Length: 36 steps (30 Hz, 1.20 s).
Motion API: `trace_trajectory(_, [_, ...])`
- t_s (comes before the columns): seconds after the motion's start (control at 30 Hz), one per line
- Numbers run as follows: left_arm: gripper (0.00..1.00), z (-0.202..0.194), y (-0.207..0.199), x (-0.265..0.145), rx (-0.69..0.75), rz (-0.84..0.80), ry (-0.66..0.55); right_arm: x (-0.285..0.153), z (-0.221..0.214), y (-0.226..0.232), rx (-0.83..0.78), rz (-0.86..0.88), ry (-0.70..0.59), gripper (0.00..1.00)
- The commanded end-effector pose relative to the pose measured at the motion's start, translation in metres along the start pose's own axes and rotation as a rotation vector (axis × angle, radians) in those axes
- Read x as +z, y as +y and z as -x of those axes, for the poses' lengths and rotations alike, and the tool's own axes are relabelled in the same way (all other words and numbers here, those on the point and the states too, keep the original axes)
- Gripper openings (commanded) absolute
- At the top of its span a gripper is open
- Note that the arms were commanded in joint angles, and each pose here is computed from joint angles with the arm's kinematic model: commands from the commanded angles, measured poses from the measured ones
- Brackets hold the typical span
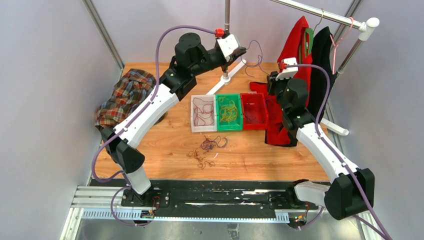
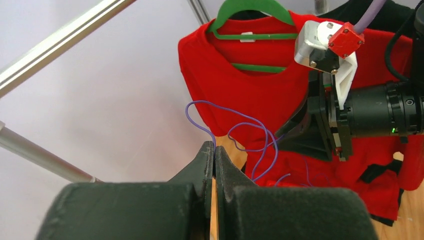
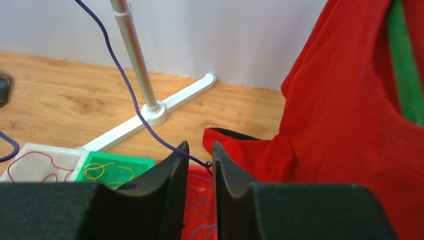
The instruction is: Untangle the cables
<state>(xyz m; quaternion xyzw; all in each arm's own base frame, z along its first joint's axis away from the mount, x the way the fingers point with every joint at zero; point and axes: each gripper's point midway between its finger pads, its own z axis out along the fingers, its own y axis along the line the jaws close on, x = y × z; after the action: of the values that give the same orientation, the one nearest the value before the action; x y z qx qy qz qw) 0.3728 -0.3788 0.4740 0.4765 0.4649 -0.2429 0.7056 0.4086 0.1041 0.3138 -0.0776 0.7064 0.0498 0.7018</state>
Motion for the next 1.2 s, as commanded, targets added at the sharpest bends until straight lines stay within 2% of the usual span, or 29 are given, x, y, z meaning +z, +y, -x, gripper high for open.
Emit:
trace_trajectory(0.0, [0.0,0.028,0.004,-0.01,0.041,0.024,-0.057,0.001,-0.003,0.001,0.039,0.022,-0.003,0.23])
trace_trajectory(0.07, [0.0,0.037,0.01,-0.01,0.048,0.046,-0.081,0.0,0.006,-0.001,0.031,0.013,-0.026,0.23])
trace_trajectory(0.33, [0.0,0.097,0.046,-0.018,0.094,0.158,-0.219,-0.008,0.093,-0.008,-0.028,0.007,-0.18,0.22])
trace_trajectory(0.53, [0.0,0.102,0.053,-0.028,0.091,0.19,-0.231,-0.018,0.134,0.001,-0.013,0.061,-0.262,0.21])
trace_trajectory(0.67, [0.0,0.088,0.047,-0.029,0.077,0.174,-0.204,-0.016,0.127,0.01,0.014,0.109,-0.239,0.21])
trace_trajectory(1.0, [0.0,0.059,0.026,-0.014,-0.015,0.085,-0.166,-0.005,0.056,0.008,0.052,0.075,-0.115,0.21])
trace_trajectory(1.07, [0.0,0.062,0.024,-0.008,-0.025,0.07,-0.179,-0.006,0.045,0.012,0.063,0.089,-0.099,0.23])
trace_trajectory(1.17, [0.0,0.071,0.024,0.003,-0.03,0.063,-0.207,-0.01,0.034,0.01,0.076,0.081,-0.082,0.36])
